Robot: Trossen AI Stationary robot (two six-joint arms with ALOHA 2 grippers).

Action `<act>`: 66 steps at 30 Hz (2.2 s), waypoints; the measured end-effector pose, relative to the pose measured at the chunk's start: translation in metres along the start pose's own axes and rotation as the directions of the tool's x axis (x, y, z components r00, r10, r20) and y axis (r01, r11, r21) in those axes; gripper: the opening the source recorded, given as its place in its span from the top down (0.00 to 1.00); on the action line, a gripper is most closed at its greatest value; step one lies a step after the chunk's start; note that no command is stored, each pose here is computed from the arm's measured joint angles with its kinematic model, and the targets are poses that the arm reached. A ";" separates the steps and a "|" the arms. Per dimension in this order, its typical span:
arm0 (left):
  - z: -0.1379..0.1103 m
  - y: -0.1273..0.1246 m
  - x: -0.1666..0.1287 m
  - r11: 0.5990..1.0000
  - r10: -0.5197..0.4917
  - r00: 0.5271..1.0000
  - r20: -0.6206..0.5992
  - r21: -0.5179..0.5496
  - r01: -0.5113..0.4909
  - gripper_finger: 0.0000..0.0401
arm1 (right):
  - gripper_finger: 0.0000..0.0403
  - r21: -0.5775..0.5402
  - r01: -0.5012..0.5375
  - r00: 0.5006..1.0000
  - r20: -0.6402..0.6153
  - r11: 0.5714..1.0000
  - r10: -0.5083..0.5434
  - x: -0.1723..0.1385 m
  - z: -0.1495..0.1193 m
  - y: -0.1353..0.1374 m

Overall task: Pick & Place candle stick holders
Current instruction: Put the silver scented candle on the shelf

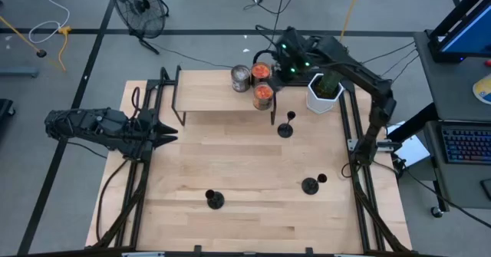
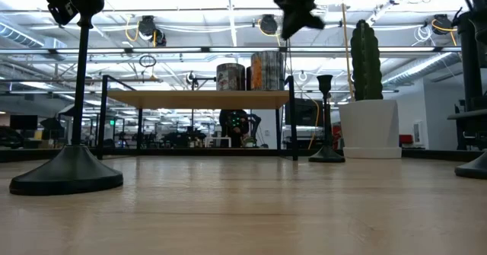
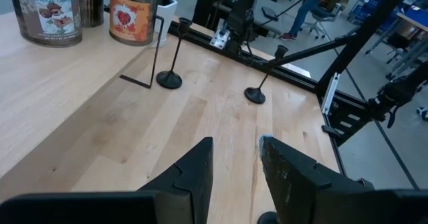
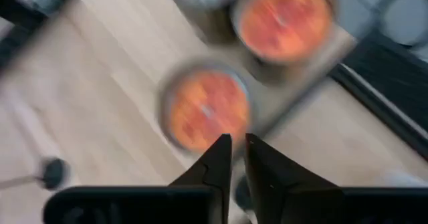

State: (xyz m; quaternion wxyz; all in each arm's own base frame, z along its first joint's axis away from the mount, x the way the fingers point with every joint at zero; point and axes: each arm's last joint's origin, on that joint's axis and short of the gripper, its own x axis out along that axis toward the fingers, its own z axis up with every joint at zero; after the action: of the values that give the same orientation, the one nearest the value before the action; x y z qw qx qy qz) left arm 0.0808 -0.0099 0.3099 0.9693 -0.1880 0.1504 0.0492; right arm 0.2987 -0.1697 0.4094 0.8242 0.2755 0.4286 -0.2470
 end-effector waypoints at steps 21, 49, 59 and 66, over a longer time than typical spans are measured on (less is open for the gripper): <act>0.000 -0.001 0.000 1.000 -0.020 1.000 -0.001 -0.022 0.020 0.67 | 1.00 -0.074 0.153 0.970 -0.181 0.985 -0.164 0.071 -0.042 0.000; 0.000 -0.001 0.000 1.000 -0.017 1.000 0.000 -0.024 0.017 0.67 | 1.00 -0.048 0.044 0.999 -0.007 0.998 -0.044 0.074 -0.025 0.008; 0.000 -0.001 0.000 1.000 -0.016 1.000 0.000 -0.024 0.016 0.67 | 1.00 -0.044 0.016 1.000 0.028 0.999 -0.014 0.077 -0.022 0.009; 0.000 -0.001 0.000 1.000 -0.016 1.000 0.000 -0.024 0.016 0.67 | 1.00 -0.037 -0.030 0.999 -0.013 0.999 0.029 0.065 -0.031 0.017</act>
State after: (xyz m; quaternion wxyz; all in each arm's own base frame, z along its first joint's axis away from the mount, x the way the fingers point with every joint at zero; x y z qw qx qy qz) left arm 0.0810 -0.0104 0.3106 0.9674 -0.2007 0.1482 0.0432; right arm 0.3248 -0.1473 0.3441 0.8301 0.2679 0.4341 -0.2251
